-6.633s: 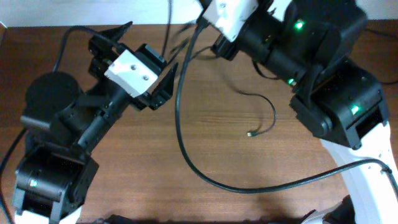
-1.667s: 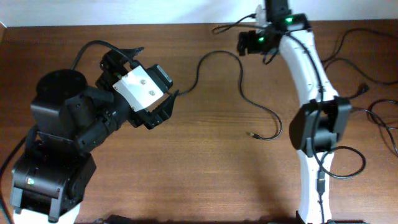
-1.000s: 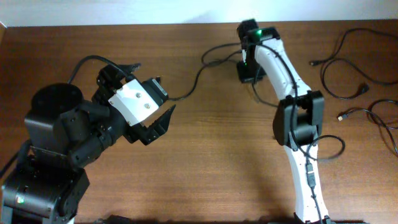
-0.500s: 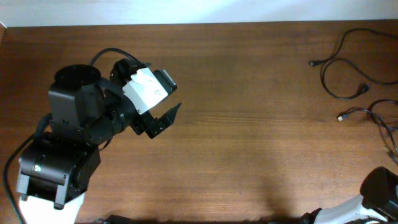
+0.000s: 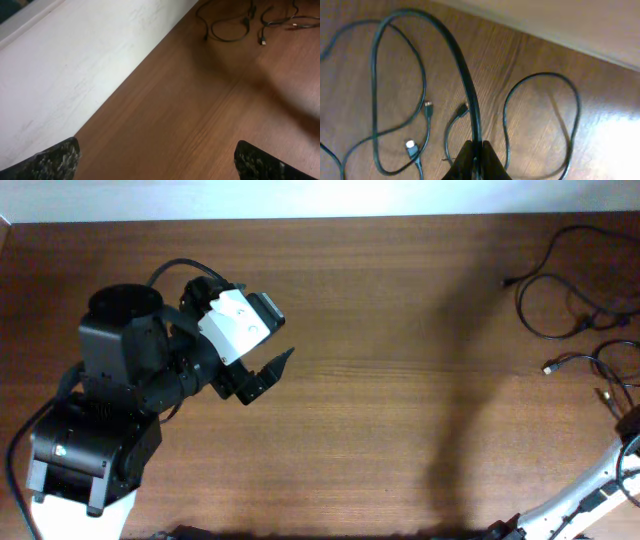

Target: Untangle cables

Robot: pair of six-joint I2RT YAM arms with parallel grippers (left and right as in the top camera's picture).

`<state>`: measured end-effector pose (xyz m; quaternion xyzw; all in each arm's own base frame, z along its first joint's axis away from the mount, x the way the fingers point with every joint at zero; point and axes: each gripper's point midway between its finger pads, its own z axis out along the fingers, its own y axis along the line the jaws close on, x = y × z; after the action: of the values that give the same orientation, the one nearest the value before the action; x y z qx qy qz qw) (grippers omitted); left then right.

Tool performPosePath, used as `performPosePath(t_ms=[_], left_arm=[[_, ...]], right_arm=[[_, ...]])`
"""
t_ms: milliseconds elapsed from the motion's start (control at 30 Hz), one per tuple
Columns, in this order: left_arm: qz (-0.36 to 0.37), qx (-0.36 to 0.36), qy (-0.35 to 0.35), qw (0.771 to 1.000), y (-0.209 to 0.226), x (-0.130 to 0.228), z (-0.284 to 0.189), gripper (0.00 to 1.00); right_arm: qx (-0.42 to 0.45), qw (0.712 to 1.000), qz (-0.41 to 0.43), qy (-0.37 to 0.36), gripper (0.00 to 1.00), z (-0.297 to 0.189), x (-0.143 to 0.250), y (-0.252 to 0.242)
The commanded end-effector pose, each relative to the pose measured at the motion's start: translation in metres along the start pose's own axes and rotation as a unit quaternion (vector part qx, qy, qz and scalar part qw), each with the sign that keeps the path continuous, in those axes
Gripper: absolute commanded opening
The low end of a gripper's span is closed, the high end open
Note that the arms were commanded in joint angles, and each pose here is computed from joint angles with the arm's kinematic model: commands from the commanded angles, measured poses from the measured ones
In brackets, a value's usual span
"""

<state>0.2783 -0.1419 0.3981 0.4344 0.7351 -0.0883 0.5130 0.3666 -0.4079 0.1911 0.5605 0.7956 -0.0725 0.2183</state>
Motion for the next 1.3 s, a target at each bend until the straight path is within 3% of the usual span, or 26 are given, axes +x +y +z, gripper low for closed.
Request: performPosePath(t_ms=[0,33,67,133,167,233,267,300,367,400,433,467,500,567,633,700,733,900,967,1000,1100,1200,1267], left_arm=[[-0.004,0.002,-0.01,1.0,-0.001,-0.006,-0.004,0.99],[-0.004,0.002,-0.01,1.0,-0.001,-0.006,-0.004,0.99],[-0.004,0.002,-0.01,1.0,-0.001,-0.006,-0.004,0.99],[-0.006,0.0,-0.01,1.0,0.0,-0.006,-0.004,0.99],[-0.002,-0.005,-0.017,1.0,0.002,-0.01,-0.004,0.99],[0.03,-0.069,-0.086,0.993,0.029,-0.049,-0.017,0.99],[0.044,-0.142,-0.168,0.974,0.057,-0.094,-0.039,0.99],[0.05,-0.188,-0.218,0.956,0.073,-0.119,-0.057,0.99],[0.055,-0.307,-0.326,0.893,0.109,-0.168,-0.11,0.99],[0.045,-0.358,-0.342,0.868,0.124,-0.174,-0.128,0.99],[0.024,-0.414,-0.343,0.843,0.14,-0.172,-0.144,0.99],[0.024,-0.448,-0.321,0.834,0.149,-0.165,-0.149,0.99],[0.045,-0.47,-0.259,0.842,0.155,-0.148,-0.14,0.99],[0.058,-0.476,-0.124,0.869,0.157,-0.101,-0.121,0.99],[0.035,-0.46,-0.061,0.885,0.138,-0.066,-0.132,0.99],[0.038,-0.441,-0.094,0.892,0.106,-0.064,-0.167,0.99],[0.035,-0.446,-0.113,0.887,0.097,-0.061,-0.186,0.99],[0.029,-0.48,-0.181,0.858,0.031,-0.013,-0.232,0.99],[0.05,-0.468,-0.197,0.86,0.024,-0.021,-0.231,0.99],[0.062,-0.467,-0.211,0.857,0.022,-0.029,-0.234,0.99],[0.045,-0.467,-0.257,0.845,0.02,-0.043,-0.245,0.99],[0.043,-0.468,-0.266,0.842,0.02,-0.046,-0.248,0.99],[0.032,-0.465,-0.272,0.842,0.02,-0.046,-0.248,0.99]], right_arm=[[-0.022,1.0,-0.021,-0.009,0.34,-0.008,0.0,0.018],[-0.048,0.999,-0.022,-0.001,0.84,-0.015,0.004,0.026],[-0.117,0.99,-0.08,0.003,0.99,-0.038,0.009,0.049],[-0.173,0.976,-0.116,-0.062,0.99,-0.125,0.004,0.068],[-0.234,0.956,-0.135,-0.11,0.99,-0.198,0.01,0.084],[-0.383,0.875,-0.237,-0.177,0.99,-0.325,0.055,0.125],[-0.453,0.801,-0.313,-0.236,0.99,-0.409,0.099,0.145],[-0.494,0.746,-0.348,-0.28,0.99,-0.466,0.13,0.153],[-0.603,0.566,-0.4,-0.394,0.99,-0.604,0.204,0.156],[-0.626,0.527,-0.392,-0.421,0.99,-0.636,0.217,0.152],[-0.639,0.511,-0.387,-0.425,0.99,-0.648,0.225,0.152],[-0.635,0.5,-0.408,-0.425,0.99,-0.645,0.234,0.156],[-0.612,0.505,-0.433,-0.428,0.99,-0.629,0.239,0.158],[-0.564,0.545,-0.452,-0.425,0.99,-0.578,0.246,0.153],[-0.562,0.552,-0.444,-0.427,0.99,-0.524,0.276,0.127],[-0.576,0.529,-0.411,-0.468,0.99,-0.508,0.298,0.089],[-0.567,0.53,-0.391,-0.495,0.99,-0.509,0.298,0.069],[-0.498,0.519,-0.272,-0.639,0.99,-0.562,0.287,-0.044],[-0.533,0.561,-0.267,-0.574,0.99,-0.54,0.298,-0.038],[-0.55,0.581,-0.305,-0.516,0.97,-0.513,0.314,-0.024],[-0.575,0.588,-0.417,-0.387,0.99,-0.418,0.362,0.017],[-0.557,0.649,-0.429,-0.29,0.99,-0.317,0.383,0.037],[-0.496,0.711,-0.415,-0.275,0.99,-0.241,0.38,0.041]])
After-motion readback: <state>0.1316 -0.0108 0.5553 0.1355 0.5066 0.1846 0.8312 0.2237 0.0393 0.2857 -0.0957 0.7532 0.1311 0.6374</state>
